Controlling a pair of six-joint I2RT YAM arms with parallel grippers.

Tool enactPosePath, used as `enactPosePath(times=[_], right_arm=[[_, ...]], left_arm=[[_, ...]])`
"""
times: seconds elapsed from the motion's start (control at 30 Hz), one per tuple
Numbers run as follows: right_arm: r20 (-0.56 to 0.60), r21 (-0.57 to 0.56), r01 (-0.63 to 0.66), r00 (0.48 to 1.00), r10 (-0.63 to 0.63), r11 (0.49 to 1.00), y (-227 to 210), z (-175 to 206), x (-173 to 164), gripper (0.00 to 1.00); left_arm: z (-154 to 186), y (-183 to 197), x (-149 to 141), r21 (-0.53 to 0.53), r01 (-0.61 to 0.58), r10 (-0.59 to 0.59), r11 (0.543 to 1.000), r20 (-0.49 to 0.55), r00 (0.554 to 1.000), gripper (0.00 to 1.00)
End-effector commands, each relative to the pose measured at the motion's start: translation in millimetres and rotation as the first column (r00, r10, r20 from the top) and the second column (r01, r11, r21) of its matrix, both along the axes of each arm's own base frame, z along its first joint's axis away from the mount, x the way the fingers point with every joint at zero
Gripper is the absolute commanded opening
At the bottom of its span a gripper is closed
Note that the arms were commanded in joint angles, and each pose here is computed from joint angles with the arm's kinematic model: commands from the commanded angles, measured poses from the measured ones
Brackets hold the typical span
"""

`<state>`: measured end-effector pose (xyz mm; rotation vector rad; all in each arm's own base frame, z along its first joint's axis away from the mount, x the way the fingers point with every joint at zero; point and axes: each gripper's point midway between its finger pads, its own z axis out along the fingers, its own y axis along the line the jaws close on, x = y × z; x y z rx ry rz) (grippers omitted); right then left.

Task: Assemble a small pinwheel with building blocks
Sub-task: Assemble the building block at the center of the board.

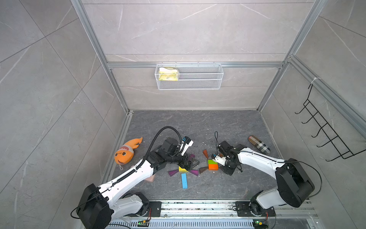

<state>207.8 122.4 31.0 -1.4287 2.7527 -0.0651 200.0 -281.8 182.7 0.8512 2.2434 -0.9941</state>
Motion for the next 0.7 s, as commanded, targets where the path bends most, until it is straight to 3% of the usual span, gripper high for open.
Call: enactPosePath(times=[0.0, 0.33, 0.67], right_arm=[[-0.034, 0.032, -0.029, 0.999, 0.03, 0.999, 6.5, -2.5, -10.3, 0.16], [-0.03, 0.014, -0.038, 0.999, 0.039, 0.999, 5.1, -3.4, -10.9, 0.17], [0.008, -0.02, -0.029, 1.0, 0.029, 0.999, -0.1, -1.3, -4.3, 0.31]], left_arm=[[8.6, -2.7, 3.5, -0.028, -0.008, 0.008, 1.0, 0.005, 1.0, 1.0], [8.0, -0.8, 2.2, -0.032, -0.019, 0.018, 0.999, -0.004, 1.0, 1.0], [7.6, 0.9, 1.2, -0.029, -0.023, 0.023, 0.999, -0.005, 1.0, 1.0]])
